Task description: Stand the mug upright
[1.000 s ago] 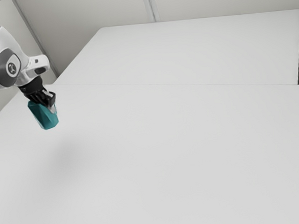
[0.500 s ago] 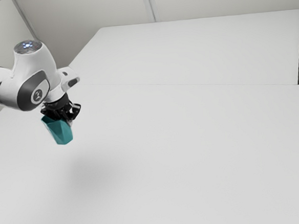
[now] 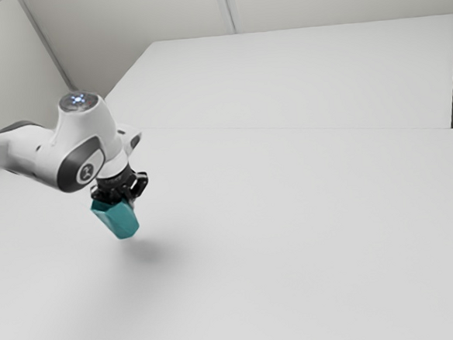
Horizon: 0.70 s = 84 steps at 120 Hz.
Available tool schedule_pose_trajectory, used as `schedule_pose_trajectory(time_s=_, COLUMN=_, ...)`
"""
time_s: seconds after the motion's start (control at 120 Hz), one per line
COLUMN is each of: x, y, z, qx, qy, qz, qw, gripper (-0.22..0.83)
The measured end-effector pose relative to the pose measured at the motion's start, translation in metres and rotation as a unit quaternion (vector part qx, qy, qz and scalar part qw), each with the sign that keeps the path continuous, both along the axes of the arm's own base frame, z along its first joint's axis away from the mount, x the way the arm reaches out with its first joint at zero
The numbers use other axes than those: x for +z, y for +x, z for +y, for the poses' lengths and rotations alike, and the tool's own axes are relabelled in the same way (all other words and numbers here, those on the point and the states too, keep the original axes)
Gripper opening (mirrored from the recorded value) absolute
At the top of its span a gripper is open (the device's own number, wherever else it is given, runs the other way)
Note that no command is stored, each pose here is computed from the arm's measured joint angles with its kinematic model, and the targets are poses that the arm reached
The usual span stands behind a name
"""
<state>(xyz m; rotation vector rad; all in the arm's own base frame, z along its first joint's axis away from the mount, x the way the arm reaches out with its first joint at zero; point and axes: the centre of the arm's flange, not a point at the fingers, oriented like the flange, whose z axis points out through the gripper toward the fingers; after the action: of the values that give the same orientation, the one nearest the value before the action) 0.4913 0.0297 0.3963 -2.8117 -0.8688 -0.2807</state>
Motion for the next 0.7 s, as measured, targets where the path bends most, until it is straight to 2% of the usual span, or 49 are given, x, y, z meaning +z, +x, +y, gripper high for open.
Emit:
schedule_pose_trajectory(time_s=0.592, x=-0.060, y=0.020, z=-0.010, qx=0.073, qy=-0.025, qz=-0.011, qw=0.997, gripper=-0.17)
schedule_pose_trajectory(time_s=0.7, x=-0.054, y=0.023, z=-0.011, qx=0.079, qy=-0.028, qz=-0.020, qw=0.996, gripper=0.07)
